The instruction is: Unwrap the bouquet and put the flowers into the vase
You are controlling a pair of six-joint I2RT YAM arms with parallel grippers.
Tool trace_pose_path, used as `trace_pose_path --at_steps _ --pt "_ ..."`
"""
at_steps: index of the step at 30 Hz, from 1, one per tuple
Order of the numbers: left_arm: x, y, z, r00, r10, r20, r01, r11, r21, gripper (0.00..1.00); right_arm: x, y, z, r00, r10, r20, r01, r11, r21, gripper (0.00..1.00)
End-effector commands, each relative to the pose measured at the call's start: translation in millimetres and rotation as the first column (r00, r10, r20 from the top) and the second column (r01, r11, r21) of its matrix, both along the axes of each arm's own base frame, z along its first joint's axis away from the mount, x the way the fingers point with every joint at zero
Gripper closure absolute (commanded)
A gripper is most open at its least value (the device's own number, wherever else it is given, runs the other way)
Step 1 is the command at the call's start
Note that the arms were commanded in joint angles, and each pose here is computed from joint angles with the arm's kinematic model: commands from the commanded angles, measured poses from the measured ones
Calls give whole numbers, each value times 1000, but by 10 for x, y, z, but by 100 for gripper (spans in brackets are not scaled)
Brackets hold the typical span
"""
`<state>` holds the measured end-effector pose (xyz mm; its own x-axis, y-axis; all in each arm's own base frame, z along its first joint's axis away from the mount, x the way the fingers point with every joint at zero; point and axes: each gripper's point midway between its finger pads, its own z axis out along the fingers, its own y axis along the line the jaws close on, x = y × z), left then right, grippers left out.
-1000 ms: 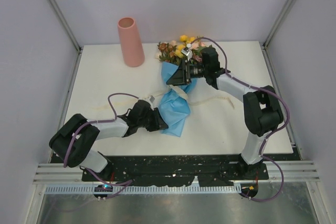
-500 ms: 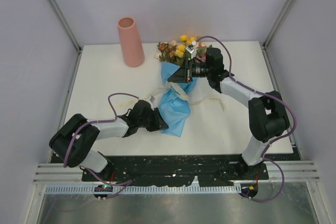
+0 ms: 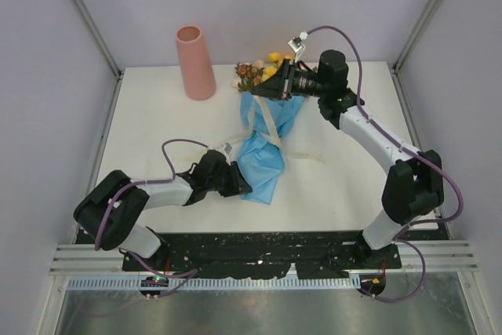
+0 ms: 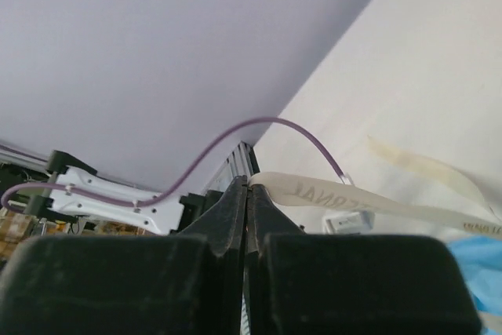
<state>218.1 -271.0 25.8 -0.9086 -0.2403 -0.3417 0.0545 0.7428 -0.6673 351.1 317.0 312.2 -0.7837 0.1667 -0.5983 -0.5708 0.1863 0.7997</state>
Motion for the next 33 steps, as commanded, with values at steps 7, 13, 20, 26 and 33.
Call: trace_pose_path --at_steps 7,13,20,26,33 --pt "-16 50 -161 1000 19 -25 -18 998 59 69 -220 -334 2064 885 -247 394 191 966 176 94" --pt "-19 41 -155 1000 18 -22 -16 998 60 69 -224 -539 2652 789 -386 478 308 921 237 95" --pt "-13 33 -112 1000 18 -12 -18 999 51 67 -477 -922 3396 602 -554 576 408 833 374 95" --pt "15 25 -65 1000 17 7 -17 999 52 65 -680 -1277 3855 433 -688 582 469 723 507 94" --pt "58 40 48 999 23 42 -25 998 49 61 -993 -1554 4279 308 -765 565 448 641 623 95"
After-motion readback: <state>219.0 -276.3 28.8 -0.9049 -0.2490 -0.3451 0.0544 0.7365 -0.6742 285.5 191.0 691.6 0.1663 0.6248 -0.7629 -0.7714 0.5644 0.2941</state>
